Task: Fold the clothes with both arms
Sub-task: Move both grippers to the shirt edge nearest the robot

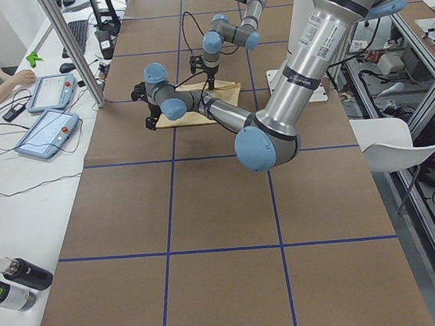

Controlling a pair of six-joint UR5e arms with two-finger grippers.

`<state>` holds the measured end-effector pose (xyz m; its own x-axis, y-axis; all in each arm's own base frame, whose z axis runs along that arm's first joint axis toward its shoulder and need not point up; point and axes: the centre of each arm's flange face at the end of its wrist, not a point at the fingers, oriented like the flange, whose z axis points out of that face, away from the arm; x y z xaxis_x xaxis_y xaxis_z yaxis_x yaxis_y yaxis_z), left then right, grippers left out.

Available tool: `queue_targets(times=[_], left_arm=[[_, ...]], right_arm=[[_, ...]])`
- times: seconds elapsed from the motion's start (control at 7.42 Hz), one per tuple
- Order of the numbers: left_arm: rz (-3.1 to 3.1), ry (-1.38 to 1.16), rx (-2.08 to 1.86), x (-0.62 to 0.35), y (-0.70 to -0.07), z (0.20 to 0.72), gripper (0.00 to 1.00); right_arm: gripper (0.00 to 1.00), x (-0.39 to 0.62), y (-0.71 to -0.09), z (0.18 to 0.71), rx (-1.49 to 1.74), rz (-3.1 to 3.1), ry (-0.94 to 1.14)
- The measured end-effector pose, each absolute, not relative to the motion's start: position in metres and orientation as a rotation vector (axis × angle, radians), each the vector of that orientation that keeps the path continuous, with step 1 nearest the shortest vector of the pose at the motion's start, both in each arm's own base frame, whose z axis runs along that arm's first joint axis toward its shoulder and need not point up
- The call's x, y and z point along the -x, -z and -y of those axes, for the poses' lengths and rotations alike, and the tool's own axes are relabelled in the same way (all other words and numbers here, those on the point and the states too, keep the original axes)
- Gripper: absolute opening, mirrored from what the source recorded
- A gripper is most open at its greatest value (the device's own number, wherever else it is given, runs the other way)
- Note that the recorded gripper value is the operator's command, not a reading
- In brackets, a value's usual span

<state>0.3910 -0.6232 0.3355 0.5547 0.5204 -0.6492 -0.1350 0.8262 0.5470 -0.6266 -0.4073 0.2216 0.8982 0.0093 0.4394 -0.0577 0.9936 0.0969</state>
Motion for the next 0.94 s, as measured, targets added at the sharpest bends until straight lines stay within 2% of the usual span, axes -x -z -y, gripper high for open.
queue_targets(times=[0.94], left_arm=[[-0.912, -0.396, -0.471, -0.39, -0.333, 0.622, 1.0]], right_arm=[[1.0, 0.538, -0.272, 0.406, -0.147, 0.48, -0.011]])
